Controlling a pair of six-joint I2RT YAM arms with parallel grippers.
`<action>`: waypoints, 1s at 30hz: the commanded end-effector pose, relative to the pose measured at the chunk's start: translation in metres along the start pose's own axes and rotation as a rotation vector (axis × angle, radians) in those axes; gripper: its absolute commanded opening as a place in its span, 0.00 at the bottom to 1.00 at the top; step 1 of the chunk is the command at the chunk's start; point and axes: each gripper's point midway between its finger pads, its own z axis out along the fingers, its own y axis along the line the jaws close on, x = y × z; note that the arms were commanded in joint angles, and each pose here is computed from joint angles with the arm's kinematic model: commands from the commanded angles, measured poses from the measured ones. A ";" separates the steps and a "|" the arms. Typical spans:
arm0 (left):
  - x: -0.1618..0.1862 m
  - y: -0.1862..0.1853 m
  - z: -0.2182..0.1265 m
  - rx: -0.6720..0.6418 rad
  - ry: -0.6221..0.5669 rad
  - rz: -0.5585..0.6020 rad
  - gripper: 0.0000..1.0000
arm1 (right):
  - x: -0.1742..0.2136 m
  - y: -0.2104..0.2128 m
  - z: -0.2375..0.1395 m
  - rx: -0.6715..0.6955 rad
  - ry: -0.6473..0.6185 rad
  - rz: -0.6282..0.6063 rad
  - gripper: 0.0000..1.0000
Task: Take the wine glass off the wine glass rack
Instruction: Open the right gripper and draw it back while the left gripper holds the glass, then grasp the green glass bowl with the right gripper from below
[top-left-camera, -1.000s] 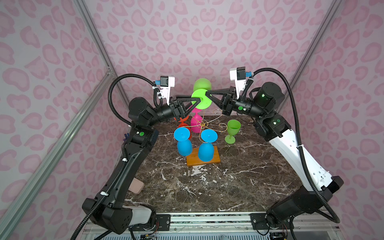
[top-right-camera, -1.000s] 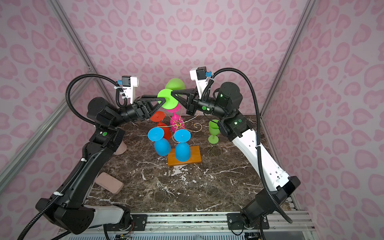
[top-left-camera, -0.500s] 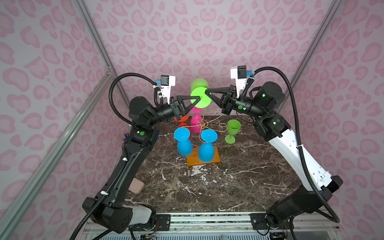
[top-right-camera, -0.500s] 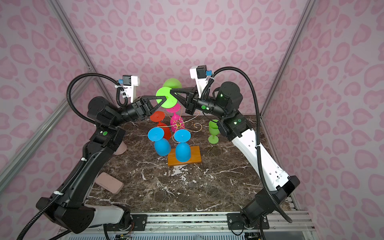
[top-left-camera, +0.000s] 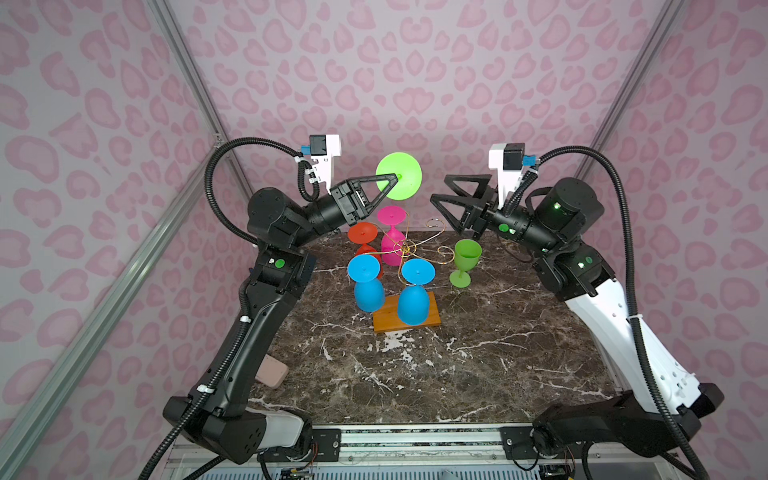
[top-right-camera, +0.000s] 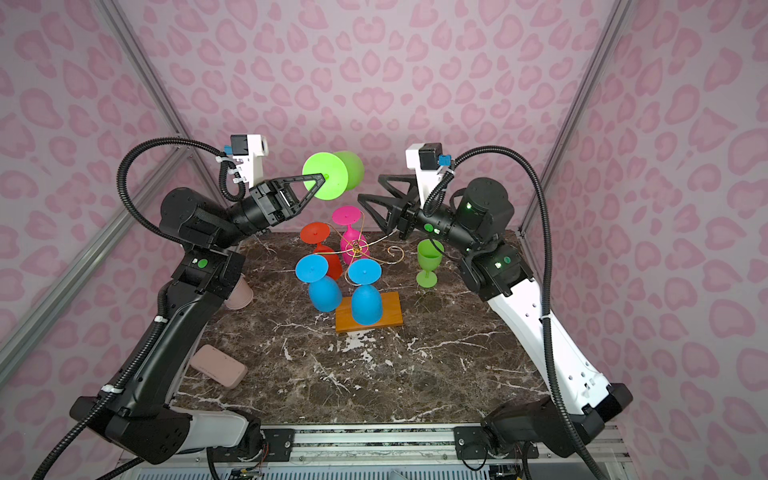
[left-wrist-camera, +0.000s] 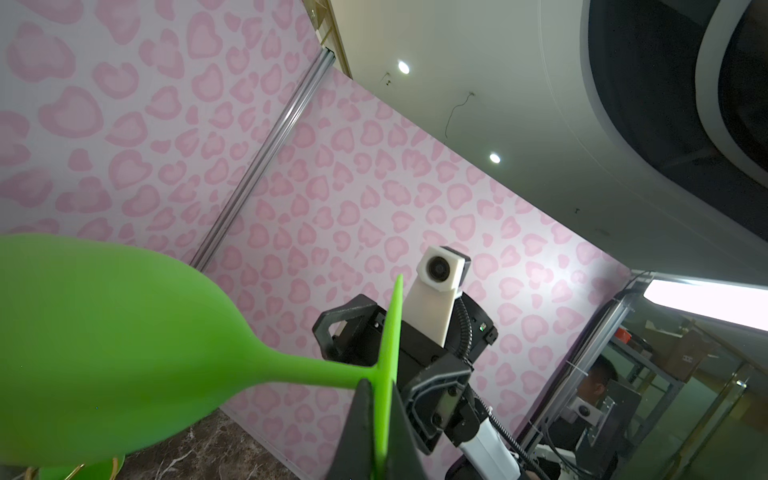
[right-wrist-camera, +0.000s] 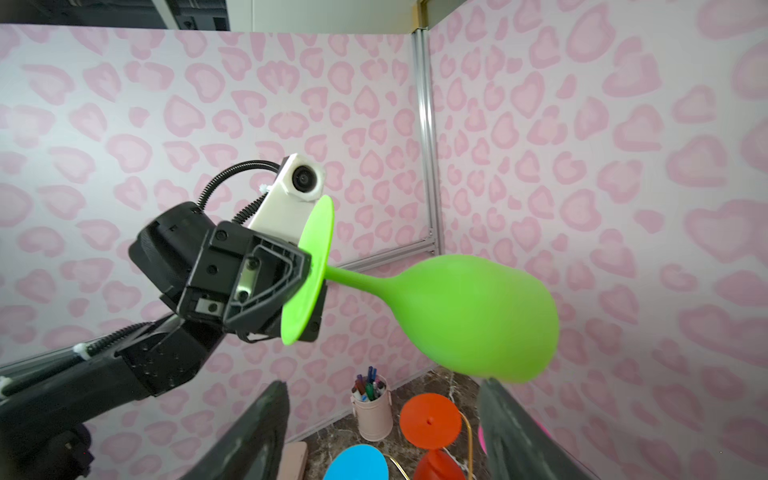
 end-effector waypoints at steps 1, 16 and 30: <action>-0.025 -0.013 -0.005 0.001 -0.124 -0.071 0.03 | 0.005 -0.025 -0.007 0.144 -0.011 -0.126 0.83; -0.037 0.002 -0.006 -0.014 -0.214 -0.335 0.03 | 0.032 -0.014 0.038 0.089 -0.058 -0.392 0.98; -0.037 -0.003 -0.009 0.001 -0.216 -0.391 0.03 | 0.034 -0.021 0.089 0.068 -0.091 -0.420 0.98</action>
